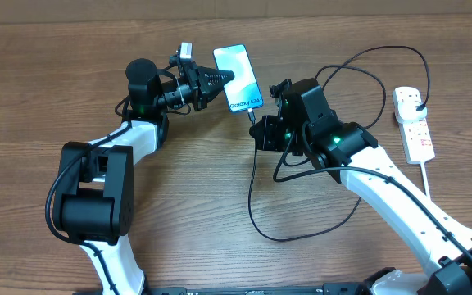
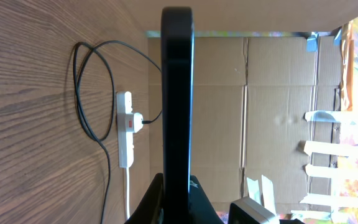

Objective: Plug charger to phone and switch on socket
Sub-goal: 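Align the plug tip with the phone's port using the right gripper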

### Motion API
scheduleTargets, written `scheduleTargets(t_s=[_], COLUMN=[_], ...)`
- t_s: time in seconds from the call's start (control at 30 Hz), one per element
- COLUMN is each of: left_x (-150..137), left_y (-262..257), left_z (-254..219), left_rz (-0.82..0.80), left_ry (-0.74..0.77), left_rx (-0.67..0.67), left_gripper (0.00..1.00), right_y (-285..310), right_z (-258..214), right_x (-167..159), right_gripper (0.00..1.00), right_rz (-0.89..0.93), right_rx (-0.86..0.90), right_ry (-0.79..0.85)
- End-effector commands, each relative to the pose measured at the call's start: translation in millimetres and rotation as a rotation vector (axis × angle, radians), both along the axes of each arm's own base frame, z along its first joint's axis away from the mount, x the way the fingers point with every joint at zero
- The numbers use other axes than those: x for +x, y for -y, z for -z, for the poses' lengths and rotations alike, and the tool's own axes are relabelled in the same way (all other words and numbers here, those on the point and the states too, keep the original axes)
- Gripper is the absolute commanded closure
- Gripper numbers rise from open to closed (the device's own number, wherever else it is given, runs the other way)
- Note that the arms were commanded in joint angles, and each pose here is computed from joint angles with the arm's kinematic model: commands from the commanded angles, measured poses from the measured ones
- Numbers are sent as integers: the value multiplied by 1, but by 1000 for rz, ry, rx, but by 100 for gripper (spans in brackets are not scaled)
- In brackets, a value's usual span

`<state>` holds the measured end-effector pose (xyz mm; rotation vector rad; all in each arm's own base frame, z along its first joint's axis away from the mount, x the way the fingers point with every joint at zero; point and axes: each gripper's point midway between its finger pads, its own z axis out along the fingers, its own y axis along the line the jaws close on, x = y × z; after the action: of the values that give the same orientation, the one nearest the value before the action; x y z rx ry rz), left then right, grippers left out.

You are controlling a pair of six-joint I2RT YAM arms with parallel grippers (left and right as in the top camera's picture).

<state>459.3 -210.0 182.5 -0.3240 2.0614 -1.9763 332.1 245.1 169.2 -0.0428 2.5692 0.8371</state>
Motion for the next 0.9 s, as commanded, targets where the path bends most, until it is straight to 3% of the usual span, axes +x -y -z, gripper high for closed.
scheduleTargets(t_s=[0.0, 0.87], left_x=[3, 5], left_y=[0, 3], left_z=[-15, -15], left_rz=[10, -8], left_ry=[65, 47], left_rx=[0, -5], left_gripper=[95, 96], right_y=[2, 1], right_z=[3, 4], right_x=[2, 0], right_gripper=[96, 96], right_rz=[12, 10], right_rx=[1, 8], right_ry=[-10, -24])
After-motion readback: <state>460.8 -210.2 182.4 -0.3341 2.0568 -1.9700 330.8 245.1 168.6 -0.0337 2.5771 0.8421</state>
